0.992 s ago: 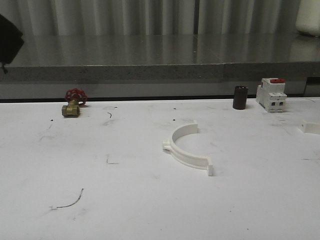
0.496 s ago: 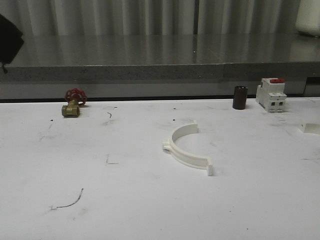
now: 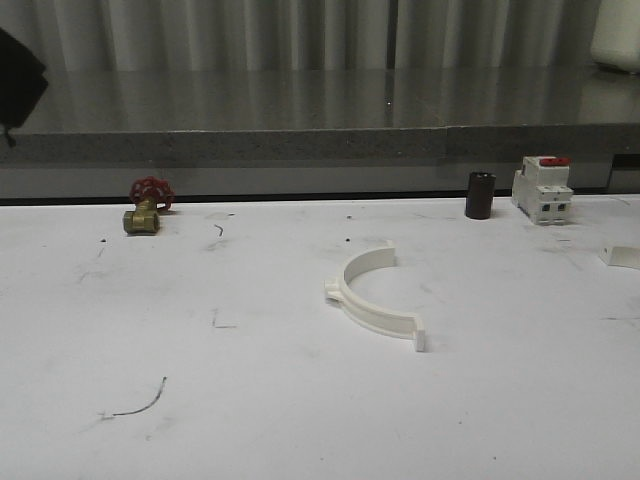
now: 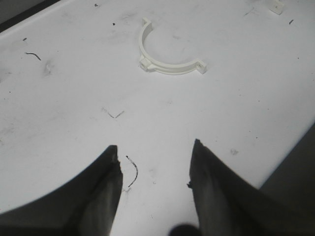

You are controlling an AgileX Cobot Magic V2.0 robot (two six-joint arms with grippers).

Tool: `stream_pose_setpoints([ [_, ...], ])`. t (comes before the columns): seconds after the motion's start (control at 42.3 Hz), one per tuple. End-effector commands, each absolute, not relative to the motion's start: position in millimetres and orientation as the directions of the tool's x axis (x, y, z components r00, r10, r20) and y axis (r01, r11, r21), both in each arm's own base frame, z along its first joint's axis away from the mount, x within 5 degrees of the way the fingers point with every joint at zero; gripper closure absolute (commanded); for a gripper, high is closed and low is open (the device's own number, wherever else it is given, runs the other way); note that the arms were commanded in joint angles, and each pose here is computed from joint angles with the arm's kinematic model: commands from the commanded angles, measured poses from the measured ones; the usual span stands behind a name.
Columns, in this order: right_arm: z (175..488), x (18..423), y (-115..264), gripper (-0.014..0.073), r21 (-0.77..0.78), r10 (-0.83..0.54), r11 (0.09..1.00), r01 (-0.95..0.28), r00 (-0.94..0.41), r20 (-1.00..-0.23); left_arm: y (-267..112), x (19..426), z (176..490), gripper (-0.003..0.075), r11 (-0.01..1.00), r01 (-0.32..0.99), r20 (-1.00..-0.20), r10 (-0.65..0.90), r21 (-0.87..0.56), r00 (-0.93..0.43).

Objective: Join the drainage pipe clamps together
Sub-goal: 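Lift the clamp with the right gripper and move it toward the placed half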

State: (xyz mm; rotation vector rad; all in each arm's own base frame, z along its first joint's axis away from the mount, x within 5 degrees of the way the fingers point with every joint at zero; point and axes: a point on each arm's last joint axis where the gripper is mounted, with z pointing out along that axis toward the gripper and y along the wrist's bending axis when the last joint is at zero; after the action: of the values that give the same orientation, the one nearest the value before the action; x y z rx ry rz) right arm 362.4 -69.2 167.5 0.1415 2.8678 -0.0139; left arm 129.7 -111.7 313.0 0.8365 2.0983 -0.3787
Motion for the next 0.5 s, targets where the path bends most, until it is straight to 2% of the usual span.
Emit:
stream_pose_setpoints([
  [0.0,190.6,364.2,-72.0,0.0427,-0.014,0.078,0.996,0.088,-0.942,-0.327,-115.3,131.8,328.0,0.0409,0.733,0.68,-0.846,0.373,0.017,-0.381],
  [0.189,201.0,361.9,-67.7,0.0427,0.04,0.125,0.992,0.119,-0.935,-0.333,-115.3,131.8,328.0,0.0409,0.733,0.68,-0.846,0.373,0.017,-0.381],
  [0.473,254.1,338.7,-46.8,0.0427,0.107,0.166,0.985,0.135,-0.915,-0.368,-115.3,131.8,328.0,0.0409,0.733,0.68,-0.846,0.373,0.017,-0.381],
])
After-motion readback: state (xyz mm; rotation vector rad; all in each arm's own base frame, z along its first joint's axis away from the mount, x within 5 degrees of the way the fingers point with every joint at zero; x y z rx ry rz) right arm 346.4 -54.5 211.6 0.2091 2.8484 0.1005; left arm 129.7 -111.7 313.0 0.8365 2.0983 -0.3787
